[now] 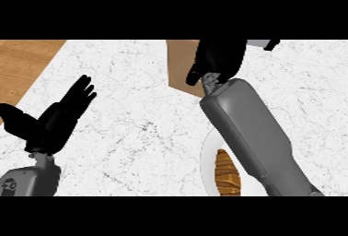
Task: Pick the cupcake from the plate and place it in the cardboard box
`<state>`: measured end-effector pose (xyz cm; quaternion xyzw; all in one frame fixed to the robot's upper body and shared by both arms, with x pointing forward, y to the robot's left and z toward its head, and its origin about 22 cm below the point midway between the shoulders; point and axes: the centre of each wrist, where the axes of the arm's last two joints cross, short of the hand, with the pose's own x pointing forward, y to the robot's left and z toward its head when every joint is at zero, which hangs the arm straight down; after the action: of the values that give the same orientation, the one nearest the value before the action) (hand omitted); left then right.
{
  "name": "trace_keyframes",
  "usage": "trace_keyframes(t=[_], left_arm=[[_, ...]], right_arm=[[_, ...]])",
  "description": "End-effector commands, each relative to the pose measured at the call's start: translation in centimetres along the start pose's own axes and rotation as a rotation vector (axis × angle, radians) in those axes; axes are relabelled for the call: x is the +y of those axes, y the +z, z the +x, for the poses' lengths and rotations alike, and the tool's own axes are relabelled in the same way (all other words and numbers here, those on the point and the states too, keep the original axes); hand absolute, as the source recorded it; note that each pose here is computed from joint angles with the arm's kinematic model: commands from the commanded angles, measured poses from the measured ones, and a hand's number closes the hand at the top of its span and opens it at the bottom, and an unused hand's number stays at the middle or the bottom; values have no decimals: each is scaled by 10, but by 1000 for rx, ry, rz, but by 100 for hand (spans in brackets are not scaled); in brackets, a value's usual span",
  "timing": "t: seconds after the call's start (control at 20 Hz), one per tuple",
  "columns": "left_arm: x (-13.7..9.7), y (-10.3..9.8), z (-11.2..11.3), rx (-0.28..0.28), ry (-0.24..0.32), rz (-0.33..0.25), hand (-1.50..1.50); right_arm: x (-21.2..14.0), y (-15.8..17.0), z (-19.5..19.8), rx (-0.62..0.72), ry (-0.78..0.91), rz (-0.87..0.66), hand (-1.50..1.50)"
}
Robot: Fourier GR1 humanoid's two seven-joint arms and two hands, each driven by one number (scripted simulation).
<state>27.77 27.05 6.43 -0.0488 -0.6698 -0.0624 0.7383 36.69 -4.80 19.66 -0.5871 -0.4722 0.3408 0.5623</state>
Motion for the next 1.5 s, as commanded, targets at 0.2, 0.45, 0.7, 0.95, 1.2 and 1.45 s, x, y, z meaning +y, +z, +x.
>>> trace_keyframes(t=[0.2,0.45,0.7,0.95,1.2,1.45], left_arm=[[-9,-12,5,4,-1,-5,0],[0,-9,-5,16,-6,28,0],[2,-5,-1,7,-5,25,0],[8,-12,9,-5,-7,51,0],[7,-7,-6,13,-12,68,0],[8,-1,-7,14,10,53,0]], right_arm=[[-64,2,53,248,-58,-244,150],[-77,-7,69,344,-45,-289,150],[-63,-19,74,406,10,-269,150],[-72,-24,84,386,-14,-257,150],[-45,-33,81,374,-3,-230,150],[-20,-41,71,395,-54,-191,150]])
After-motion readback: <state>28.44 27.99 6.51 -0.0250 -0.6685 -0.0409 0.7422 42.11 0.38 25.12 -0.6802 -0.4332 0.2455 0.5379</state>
